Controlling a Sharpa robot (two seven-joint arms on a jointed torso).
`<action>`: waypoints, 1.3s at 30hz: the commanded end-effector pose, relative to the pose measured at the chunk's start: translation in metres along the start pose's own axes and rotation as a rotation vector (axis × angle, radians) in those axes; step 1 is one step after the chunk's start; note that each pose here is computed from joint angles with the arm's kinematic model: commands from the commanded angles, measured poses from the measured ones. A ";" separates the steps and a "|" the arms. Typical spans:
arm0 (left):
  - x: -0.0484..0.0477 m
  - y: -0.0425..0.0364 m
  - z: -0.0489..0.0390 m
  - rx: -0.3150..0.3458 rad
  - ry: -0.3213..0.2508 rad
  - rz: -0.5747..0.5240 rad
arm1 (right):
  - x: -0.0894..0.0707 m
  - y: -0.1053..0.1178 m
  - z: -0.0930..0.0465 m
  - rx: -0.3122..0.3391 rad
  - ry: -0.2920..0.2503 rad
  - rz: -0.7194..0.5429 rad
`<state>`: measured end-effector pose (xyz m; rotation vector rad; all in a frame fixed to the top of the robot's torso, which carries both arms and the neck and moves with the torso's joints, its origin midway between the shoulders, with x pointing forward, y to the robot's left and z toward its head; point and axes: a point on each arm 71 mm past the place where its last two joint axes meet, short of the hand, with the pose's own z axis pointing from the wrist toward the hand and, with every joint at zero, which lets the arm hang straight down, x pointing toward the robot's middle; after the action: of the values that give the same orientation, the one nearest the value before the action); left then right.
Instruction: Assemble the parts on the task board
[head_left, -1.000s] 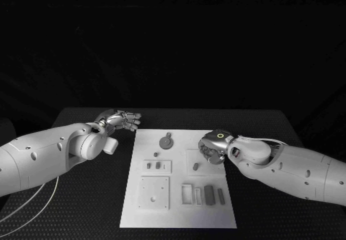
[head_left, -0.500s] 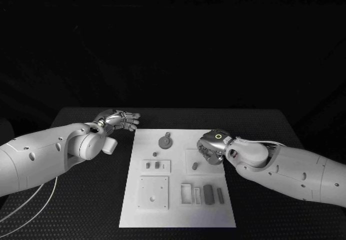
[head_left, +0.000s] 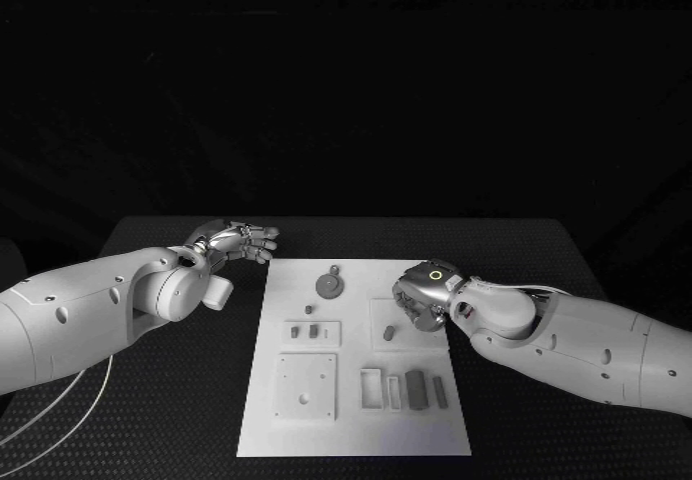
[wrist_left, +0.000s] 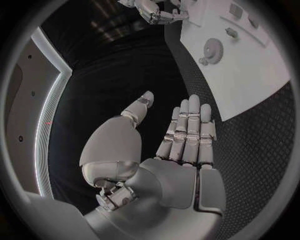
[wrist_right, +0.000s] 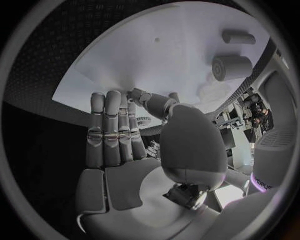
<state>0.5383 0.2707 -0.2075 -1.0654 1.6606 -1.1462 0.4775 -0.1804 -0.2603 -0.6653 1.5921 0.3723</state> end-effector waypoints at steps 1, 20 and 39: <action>0.0016 -0.0020 0.0007 0.008 0.014 0.002 | 0.005 0.005 -0.001 -0.016 0.021 -0.005; -0.0008 -0.0014 0.0010 0.006 0.010 0.004 | -0.010 0.003 0.002 -0.016 0.012 0.051; -0.0041 -0.0005 0.0007 0.003 0.004 0.002 | -0.035 -0.017 -0.005 0.021 0.033 0.163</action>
<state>0.5401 0.2765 -0.2080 -1.0712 1.6571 -1.1325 0.4861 -0.1905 -0.2232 -0.5415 1.6475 0.4372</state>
